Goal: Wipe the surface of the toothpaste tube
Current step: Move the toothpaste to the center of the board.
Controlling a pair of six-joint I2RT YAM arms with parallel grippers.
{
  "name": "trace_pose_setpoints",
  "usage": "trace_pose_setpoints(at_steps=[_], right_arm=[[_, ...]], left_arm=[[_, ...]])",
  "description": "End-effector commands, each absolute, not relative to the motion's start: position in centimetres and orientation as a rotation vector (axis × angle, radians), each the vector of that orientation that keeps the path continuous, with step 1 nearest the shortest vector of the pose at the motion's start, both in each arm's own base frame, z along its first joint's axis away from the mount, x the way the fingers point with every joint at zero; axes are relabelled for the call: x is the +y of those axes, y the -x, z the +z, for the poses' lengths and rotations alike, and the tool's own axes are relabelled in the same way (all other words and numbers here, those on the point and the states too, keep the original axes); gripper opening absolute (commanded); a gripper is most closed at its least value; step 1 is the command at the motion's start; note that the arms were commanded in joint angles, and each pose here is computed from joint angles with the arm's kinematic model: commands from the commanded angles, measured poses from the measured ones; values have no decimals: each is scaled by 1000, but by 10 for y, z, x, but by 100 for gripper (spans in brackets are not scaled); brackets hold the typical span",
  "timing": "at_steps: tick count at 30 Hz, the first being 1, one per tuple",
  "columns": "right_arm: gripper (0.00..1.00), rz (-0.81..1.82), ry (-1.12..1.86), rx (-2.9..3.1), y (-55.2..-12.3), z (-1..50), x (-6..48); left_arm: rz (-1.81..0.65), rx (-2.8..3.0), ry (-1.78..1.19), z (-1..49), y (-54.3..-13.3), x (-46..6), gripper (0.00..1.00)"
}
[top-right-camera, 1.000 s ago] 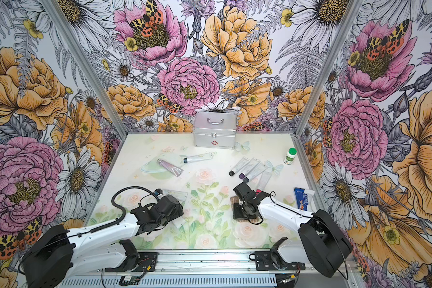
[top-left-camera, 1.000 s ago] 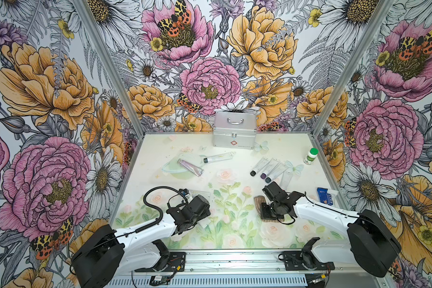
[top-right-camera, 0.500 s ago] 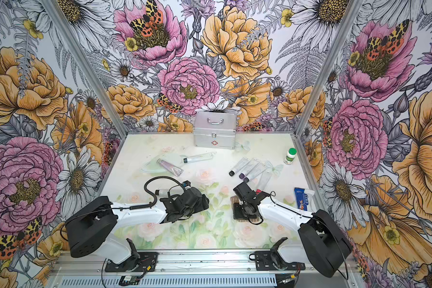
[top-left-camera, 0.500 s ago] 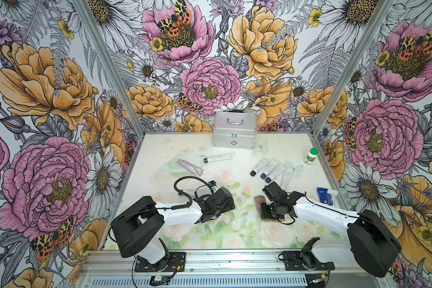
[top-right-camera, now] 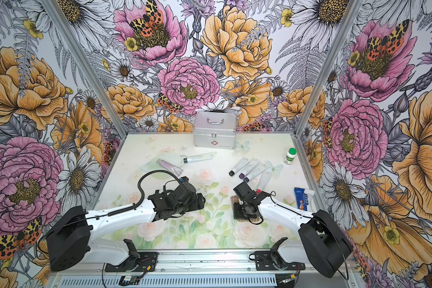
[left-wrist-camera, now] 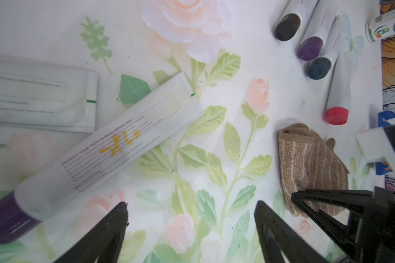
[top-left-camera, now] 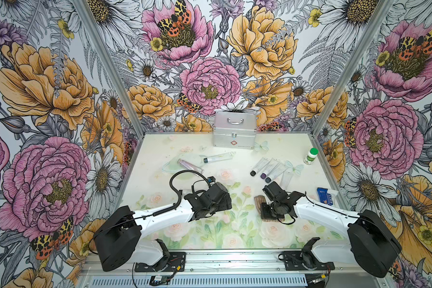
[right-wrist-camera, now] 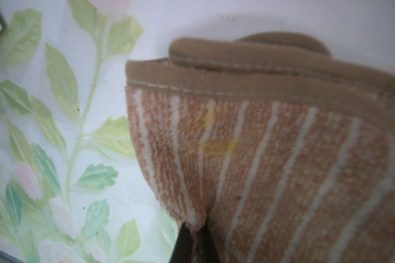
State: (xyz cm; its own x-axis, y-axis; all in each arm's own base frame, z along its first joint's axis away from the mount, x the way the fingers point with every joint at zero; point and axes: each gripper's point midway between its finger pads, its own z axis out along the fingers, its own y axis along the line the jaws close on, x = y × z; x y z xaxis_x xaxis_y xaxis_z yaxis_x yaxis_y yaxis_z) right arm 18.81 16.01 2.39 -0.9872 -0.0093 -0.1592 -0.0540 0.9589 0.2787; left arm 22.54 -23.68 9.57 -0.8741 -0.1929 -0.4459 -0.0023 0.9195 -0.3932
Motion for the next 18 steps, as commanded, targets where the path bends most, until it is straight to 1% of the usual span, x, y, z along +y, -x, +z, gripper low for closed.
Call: trace_pose_setpoints(at_steps=[1,4,7,14,18], right_arm=[[0,410,60,2928,-196,29,160],[0,411,61,2928,-196,30,160],[0,414,58,2924,-197,31,160],[0,414,55,2926,-195,30,160],[0,418,53,2920,-195,31,159]], left_arm=[[-403,2598,133,99,-222,-195,88],[-399,2616,167,96,-223,-174,88],[-390,2642,172,89,-224,-164,89],[-259,2698,138,68,-234,-153,90],[-224,2722,99,56,-238,-154,91]])
